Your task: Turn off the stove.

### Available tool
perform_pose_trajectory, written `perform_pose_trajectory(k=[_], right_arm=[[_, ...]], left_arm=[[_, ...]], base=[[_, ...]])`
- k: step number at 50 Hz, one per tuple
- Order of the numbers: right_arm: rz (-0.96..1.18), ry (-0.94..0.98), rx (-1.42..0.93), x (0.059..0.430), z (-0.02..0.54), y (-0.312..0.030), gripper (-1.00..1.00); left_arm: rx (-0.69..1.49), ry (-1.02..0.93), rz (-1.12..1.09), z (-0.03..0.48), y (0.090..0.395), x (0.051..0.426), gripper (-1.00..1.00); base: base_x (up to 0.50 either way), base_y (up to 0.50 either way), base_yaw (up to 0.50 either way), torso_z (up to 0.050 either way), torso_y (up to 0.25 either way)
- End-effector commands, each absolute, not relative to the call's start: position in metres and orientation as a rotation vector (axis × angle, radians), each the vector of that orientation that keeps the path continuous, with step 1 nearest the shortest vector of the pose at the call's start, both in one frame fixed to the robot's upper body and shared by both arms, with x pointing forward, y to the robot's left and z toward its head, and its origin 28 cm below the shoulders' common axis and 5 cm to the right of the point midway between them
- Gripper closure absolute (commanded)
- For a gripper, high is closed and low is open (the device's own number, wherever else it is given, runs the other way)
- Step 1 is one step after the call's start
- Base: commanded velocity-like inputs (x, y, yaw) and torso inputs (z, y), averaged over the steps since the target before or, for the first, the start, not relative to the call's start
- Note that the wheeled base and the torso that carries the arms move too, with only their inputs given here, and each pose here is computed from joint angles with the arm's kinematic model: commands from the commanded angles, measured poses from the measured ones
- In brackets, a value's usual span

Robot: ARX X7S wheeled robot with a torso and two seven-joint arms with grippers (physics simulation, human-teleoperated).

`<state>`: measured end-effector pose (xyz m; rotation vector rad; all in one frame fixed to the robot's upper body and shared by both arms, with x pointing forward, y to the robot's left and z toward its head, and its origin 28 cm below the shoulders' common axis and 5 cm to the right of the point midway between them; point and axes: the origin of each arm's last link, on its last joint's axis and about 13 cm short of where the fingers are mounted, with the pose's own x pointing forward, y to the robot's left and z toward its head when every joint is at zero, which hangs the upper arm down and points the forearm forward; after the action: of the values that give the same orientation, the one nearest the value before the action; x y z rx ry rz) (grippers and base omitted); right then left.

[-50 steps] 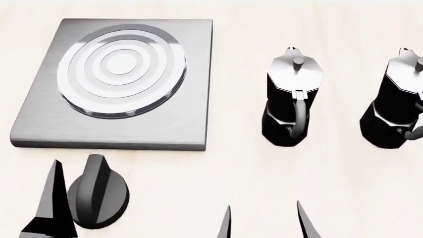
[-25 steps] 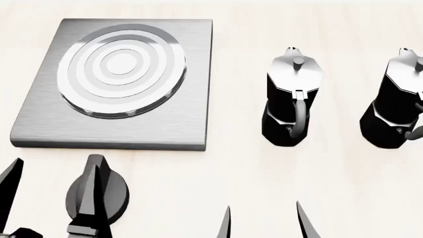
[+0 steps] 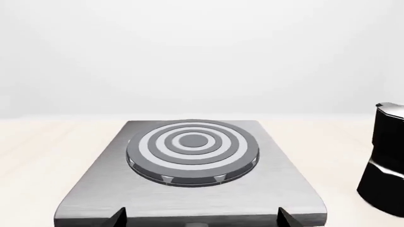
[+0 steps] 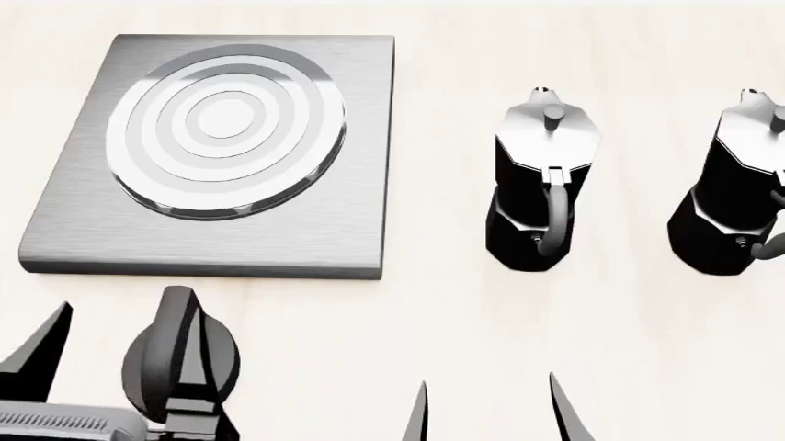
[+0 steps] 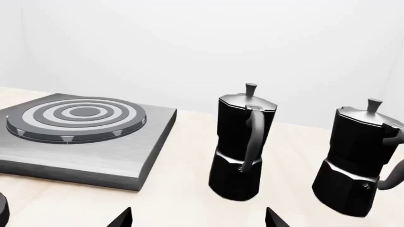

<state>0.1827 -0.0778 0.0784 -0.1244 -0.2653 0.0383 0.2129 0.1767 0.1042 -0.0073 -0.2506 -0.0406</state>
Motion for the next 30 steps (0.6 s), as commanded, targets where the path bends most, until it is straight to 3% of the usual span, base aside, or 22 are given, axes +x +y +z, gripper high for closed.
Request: perform_pose_trajectory(k=[1, 30], right_arm=[[0.039, -0.263, -0.124, 0.183, 0.078, -0.078, -1.00], [0.040, -0.262, -0.125, 0.183, 0.078, -0.078, -1.00]], left_arm=[[0.011, -0.228, -0.005, 0.095, 0.178, 0.221, -1.00], [0.034, -0.153, 0.025, 0.075, 0.178, 0.235, -1.00]], base=[[0.00, 0.00, 0.00, 0.000, 0.000], [0.00, 0.00, 0.00, 0.000, 0.000]])
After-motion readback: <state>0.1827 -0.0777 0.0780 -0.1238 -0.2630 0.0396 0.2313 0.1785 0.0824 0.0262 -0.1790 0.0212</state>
